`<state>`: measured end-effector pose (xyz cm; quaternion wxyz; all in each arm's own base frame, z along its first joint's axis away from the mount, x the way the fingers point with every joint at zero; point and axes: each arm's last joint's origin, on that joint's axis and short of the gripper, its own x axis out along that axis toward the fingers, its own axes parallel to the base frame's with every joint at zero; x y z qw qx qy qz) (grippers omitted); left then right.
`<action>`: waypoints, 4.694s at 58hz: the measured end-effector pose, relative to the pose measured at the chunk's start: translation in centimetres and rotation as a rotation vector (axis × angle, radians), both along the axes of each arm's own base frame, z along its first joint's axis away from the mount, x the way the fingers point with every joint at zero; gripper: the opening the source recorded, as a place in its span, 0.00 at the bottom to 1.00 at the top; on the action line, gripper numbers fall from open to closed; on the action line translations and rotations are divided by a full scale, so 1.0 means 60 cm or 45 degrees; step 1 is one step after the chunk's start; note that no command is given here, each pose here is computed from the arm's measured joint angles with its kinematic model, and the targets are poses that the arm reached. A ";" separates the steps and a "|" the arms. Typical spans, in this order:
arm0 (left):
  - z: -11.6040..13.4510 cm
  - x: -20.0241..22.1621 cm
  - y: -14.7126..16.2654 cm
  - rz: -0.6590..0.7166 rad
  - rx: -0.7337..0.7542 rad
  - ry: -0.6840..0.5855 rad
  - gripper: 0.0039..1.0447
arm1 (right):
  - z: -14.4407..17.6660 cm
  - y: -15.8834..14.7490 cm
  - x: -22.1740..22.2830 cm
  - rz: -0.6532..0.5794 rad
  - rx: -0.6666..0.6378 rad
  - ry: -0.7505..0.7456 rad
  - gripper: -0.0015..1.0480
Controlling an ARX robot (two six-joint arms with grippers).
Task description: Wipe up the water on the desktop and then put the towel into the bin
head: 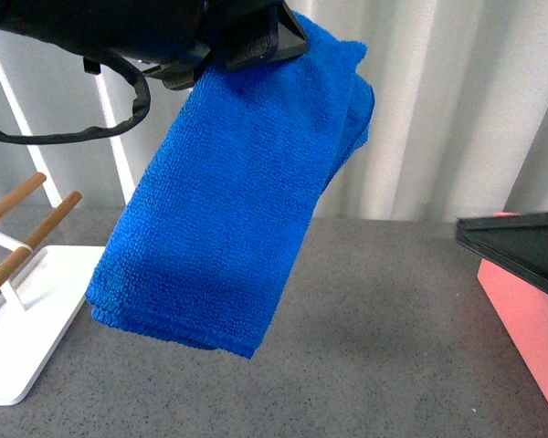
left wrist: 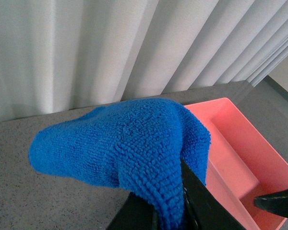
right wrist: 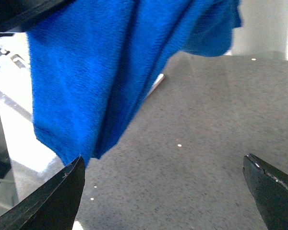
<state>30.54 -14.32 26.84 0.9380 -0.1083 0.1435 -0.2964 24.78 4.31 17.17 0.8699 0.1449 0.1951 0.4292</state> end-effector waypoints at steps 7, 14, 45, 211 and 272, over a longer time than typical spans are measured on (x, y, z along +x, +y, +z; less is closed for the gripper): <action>0.000 0.000 0.000 0.001 0.001 0.000 0.04 | 0.000 0.023 0.016 0.085 0.056 -0.015 0.93; 0.000 0.000 0.000 0.000 0.001 -0.001 0.04 | 0.005 0.041 0.033 0.135 0.100 -0.036 0.93; 0.000 0.000 0.000 -0.001 0.004 -0.003 0.04 | -0.019 0.131 0.131 0.296 0.241 -0.029 0.93; -0.141 -0.231 0.212 0.766 0.275 -0.361 0.03 | -0.020 0.122 0.112 0.212 0.118 -0.011 0.04; -0.156 -0.317 0.238 0.774 0.263 -0.402 0.03 | -0.010 0.122 0.102 0.193 0.036 -0.001 0.04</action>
